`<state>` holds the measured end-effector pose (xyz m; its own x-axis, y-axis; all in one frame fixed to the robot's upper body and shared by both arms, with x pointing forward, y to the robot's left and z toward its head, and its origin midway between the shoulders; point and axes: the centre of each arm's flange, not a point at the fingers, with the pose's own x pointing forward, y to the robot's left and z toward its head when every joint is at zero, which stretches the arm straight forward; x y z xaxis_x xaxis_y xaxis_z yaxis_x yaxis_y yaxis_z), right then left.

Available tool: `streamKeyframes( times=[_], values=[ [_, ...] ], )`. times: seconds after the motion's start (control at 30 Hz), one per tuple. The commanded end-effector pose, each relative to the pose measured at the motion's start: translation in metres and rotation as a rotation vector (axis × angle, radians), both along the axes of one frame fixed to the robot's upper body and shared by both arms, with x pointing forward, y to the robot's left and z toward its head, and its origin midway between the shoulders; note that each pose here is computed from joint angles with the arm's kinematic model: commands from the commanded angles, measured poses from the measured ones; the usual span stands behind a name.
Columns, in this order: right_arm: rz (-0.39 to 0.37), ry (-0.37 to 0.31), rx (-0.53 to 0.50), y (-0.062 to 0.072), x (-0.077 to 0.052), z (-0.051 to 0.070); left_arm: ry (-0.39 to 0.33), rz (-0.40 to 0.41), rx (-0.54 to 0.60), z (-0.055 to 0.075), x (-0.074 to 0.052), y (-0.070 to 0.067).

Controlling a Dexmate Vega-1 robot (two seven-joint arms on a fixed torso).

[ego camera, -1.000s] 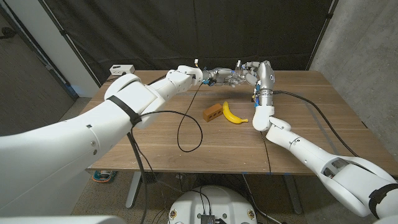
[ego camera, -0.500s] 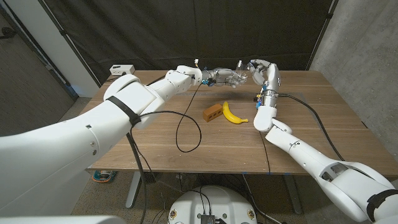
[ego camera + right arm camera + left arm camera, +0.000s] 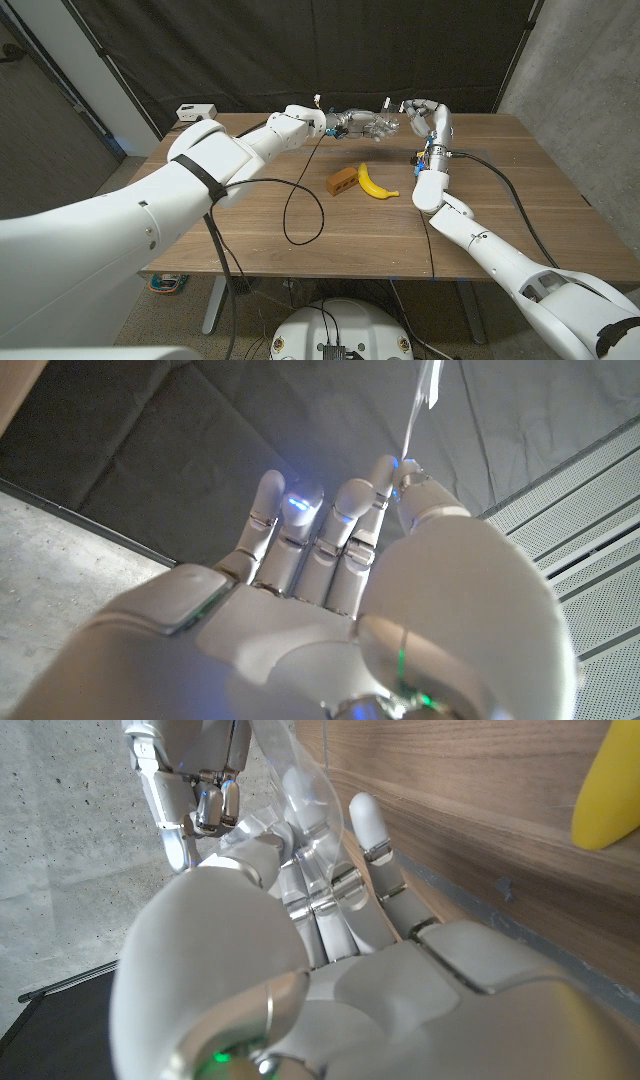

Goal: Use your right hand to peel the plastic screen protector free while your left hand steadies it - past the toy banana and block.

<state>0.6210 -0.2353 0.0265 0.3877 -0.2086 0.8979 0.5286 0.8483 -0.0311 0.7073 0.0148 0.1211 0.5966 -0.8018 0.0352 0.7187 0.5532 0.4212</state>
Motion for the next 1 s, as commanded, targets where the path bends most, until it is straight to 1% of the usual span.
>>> streamKeyframes(
  times=[0.03,0.1,0.23,0.4,0.57,0.73,0.8,1.0],
  values=[
    [0.043,-0.004,-0.008,-0.003,0.0,0.002,-0.01,0.023,0.008,0.002,0.001,-0.001],
    [0.045,-0.008,-0.014,-0.001,0.0,0.002,-0.008,0.032,0.007,0.001,0.002,-0.001],
    [0.06,0.008,-0.028,0.0,0.002,0.004,-0.009,0.043,0.003,0.002,0.003,-0.002],
    [0.052,0.025,-0.036,0.002,0.004,0.005,-0.01,0.054,0.003,0.003,0.003,-0.003],
    [0.055,0.007,-0.024,0.005,0.008,0.006,-0.005,0.064,0.002,0.002,0.004,-0.003],
    [0.046,0.01,-0.02,0.009,0.011,0.007,0.0,0.08,0.0,0.001,0.006,-0.002],
    [0.054,0.008,-0.022,0.01,0.013,0.008,0.0,0.085,-0.001,0.0,0.006,-0.002],
    [0.023,-0.023,-0.031,0.011,0.015,0.009,-0.002,0.109,-0.006,0.002,0.008,-0.002]
  ],
)
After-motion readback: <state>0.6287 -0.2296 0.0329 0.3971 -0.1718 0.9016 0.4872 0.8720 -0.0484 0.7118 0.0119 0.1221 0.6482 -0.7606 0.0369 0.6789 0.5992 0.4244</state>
